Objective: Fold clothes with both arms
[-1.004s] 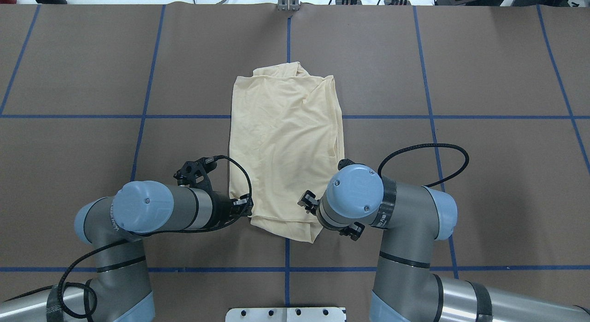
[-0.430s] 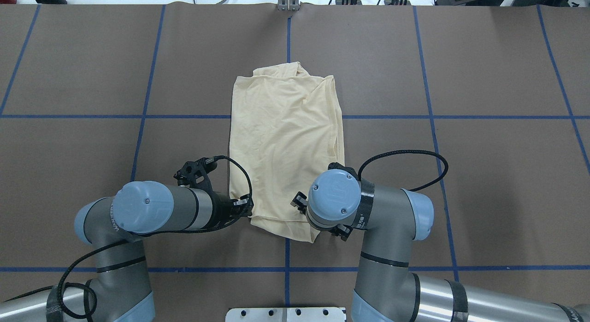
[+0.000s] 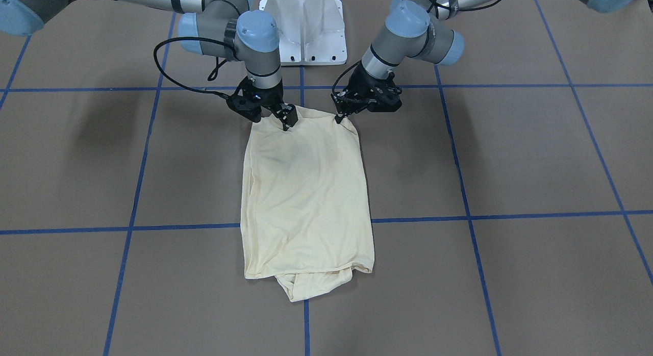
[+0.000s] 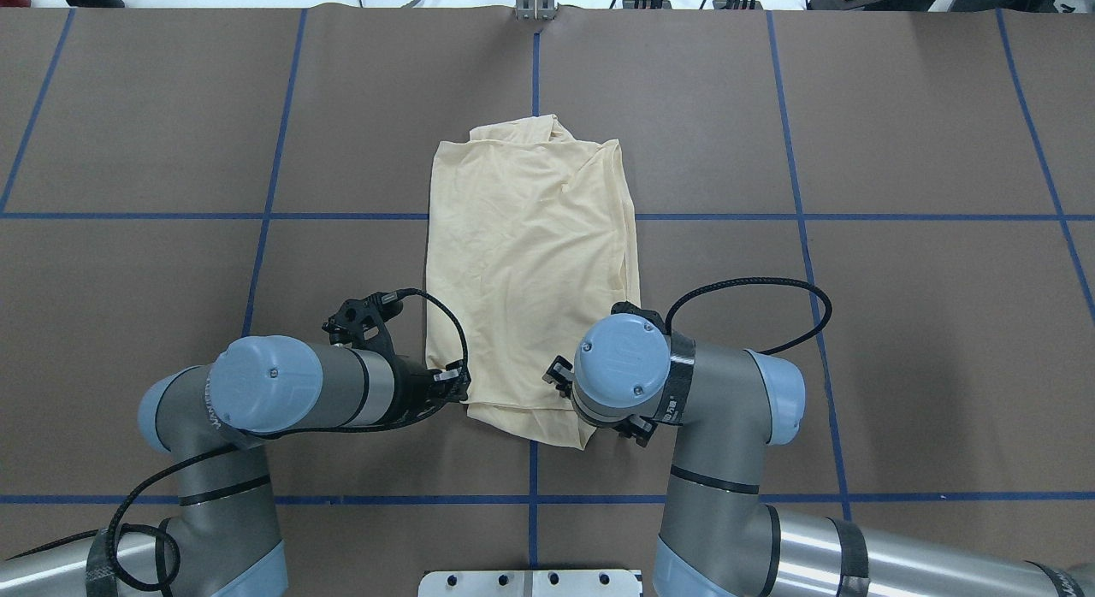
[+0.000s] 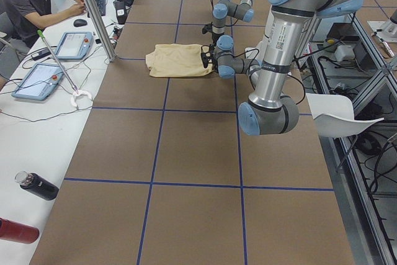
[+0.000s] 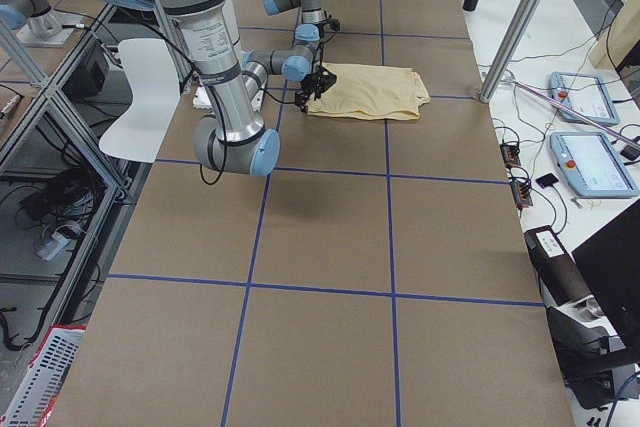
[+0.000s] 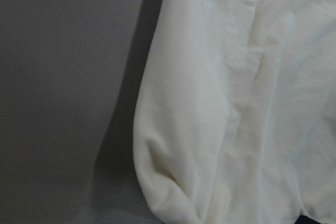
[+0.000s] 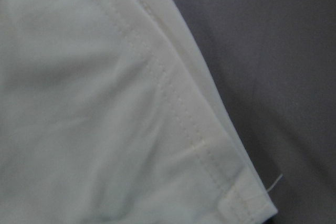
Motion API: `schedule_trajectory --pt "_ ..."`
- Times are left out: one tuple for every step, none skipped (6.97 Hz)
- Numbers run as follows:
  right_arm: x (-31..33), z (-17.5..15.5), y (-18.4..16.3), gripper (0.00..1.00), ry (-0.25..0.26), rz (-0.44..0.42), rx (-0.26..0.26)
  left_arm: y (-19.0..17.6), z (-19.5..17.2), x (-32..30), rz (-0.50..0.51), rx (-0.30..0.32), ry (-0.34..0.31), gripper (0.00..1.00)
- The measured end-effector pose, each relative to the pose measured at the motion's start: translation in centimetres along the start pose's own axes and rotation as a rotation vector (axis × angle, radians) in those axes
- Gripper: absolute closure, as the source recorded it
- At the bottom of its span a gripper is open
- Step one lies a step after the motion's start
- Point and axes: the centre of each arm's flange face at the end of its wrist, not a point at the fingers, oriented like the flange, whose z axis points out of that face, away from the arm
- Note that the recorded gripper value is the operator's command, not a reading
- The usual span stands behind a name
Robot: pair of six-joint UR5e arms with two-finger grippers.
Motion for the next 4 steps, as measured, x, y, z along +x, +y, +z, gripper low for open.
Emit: schedule_trajectory --pt "0.18 -0.01 -0.1 0.02 0.002 0.001 -0.001 -0.01 0.02 -0.02 0.0 0.0 0.0 1.0" --pt "0.28 -0.18 -0.12 0.07 0.0 0.001 -0.002 -0.01 0.04 -0.04 0.0 0.0 -0.001 1.0" --pt "0.38 -0.3 -0.16 0.17 0.001 0.002 -0.002 -0.01 0.05 -0.04 0.0 0.0 -0.001 1.0" --pt "0.46 -0.31 -0.19 0.26 0.002 0.003 -0.002 -0.02 0.08 -0.06 0.0 0.0 -0.002 1.0"
